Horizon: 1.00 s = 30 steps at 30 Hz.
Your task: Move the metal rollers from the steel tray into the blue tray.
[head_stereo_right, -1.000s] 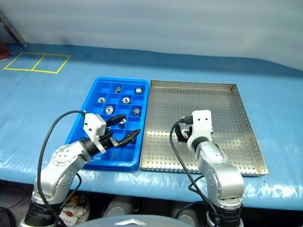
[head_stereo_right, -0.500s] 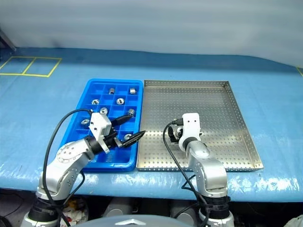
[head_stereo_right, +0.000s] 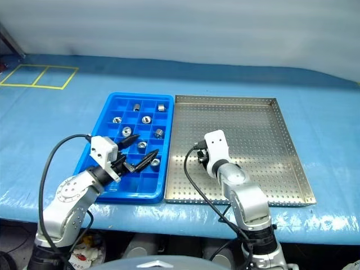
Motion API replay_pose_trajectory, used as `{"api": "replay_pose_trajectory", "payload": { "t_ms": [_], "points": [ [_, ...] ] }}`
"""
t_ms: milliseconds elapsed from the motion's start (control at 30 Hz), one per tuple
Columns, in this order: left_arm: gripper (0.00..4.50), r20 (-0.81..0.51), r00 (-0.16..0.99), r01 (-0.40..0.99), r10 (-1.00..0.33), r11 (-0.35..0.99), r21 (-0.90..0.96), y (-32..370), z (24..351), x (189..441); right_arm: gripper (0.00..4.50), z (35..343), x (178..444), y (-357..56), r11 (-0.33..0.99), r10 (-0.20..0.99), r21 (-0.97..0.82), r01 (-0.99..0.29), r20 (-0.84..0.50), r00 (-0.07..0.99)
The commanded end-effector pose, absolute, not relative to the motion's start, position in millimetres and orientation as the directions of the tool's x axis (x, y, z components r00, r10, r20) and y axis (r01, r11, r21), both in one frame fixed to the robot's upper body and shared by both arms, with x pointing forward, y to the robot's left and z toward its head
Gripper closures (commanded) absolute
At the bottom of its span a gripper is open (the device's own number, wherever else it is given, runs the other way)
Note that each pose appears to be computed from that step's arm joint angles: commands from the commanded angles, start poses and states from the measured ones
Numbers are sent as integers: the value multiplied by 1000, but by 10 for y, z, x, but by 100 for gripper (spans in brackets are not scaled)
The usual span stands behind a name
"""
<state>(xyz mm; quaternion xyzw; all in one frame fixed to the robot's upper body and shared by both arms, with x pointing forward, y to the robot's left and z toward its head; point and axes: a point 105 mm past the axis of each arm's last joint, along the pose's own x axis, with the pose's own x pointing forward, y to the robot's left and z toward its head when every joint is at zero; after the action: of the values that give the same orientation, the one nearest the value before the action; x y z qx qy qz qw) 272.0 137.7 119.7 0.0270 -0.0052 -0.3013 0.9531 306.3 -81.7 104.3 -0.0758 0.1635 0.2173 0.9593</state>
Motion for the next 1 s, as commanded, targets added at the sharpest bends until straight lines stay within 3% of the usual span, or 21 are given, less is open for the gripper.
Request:
{"api": "replay_pose_trajectory", "payload": {
  "t_ms": [33,167,400,600,900,1000],
  "points": [
    [0,62,868,484,-492,868,105,1563,1375,2680,277,1389,2979,-502,797,551,-117,-593,-264,792],
    [0,91,892,432,-443,894,121,1693,1426,2598,277,1491,2916,-242,712,650,-127,-691,-254,716],
    [0,93,917,378,-389,919,115,1903,1467,2467,277,1366,2700,159,563,773,-83,-822,-298,560],
    [0,81,930,351,-360,931,103,1927,1428,2430,277,1147,2557,293,497,805,-28,-867,-360,472],
    [0,72,921,376,-384,921,100,1866,1403,2462,277,965,2466,332,484,813,54,-874,-398,425],
    [0,70,914,392,-399,915,97,1829,1394,2481,178,935,2449,333,492,814,86,-866,-398,423]
  ]
}}
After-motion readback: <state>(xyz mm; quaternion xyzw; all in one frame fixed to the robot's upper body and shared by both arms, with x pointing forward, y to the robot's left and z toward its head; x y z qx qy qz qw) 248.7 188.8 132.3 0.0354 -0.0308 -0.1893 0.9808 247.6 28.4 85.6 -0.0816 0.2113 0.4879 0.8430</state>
